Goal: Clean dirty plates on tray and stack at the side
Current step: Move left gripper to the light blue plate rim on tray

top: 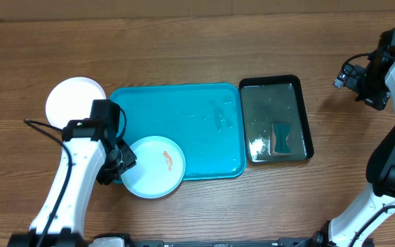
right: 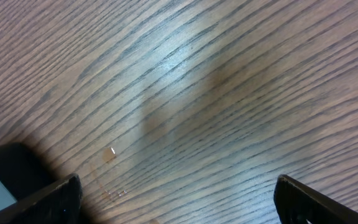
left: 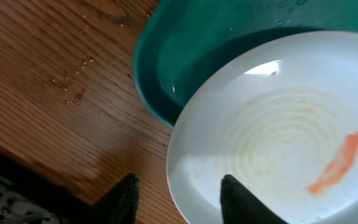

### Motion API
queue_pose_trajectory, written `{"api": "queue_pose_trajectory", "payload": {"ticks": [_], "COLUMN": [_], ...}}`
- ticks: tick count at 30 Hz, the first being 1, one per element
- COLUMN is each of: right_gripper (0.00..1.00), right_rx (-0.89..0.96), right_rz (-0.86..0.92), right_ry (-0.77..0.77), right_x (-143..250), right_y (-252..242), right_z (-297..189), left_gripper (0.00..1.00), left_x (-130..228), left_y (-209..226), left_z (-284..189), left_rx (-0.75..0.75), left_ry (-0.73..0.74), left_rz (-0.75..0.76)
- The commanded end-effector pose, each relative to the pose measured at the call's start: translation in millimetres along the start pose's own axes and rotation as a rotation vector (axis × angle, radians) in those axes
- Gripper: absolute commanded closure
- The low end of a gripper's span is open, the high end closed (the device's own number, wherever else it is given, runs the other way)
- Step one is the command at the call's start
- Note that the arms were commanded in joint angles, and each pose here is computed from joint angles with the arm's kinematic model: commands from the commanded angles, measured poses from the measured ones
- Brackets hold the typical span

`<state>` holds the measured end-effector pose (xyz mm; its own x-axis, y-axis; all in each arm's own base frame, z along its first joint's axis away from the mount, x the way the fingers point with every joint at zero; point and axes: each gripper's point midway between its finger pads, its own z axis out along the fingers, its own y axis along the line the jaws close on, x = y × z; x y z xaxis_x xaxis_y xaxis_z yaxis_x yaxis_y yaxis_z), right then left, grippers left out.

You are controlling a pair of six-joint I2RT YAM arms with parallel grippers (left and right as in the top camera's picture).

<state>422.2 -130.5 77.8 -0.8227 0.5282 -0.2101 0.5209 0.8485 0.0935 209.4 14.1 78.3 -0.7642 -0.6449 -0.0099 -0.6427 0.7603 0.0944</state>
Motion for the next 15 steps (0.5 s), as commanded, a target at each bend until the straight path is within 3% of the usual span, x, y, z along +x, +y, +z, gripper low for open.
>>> {"api": "queue_pose_trajectory", "payload": {"ticks": [1, 15], "right_gripper": [0.0, 0.0], "right_rx": [-0.009, -0.009], "right_rz": [0.004, 0.004], "right_ry": [-0.039, -0.038], "right_x": [-8.5, -8.4], "right_y": [0.9, 0.9], "right_z": [-12.6, -12.5], "left_gripper": [0.6, 0.75], "left_x": [2.0, -1.2], "left_y": [8.5, 3.0], "left_z": [23.1, 53.3], "left_rx": [-0.072, -0.112], "left_ry": [0.046, 0.094], "left_rz": [-0.006, 0.029]}}
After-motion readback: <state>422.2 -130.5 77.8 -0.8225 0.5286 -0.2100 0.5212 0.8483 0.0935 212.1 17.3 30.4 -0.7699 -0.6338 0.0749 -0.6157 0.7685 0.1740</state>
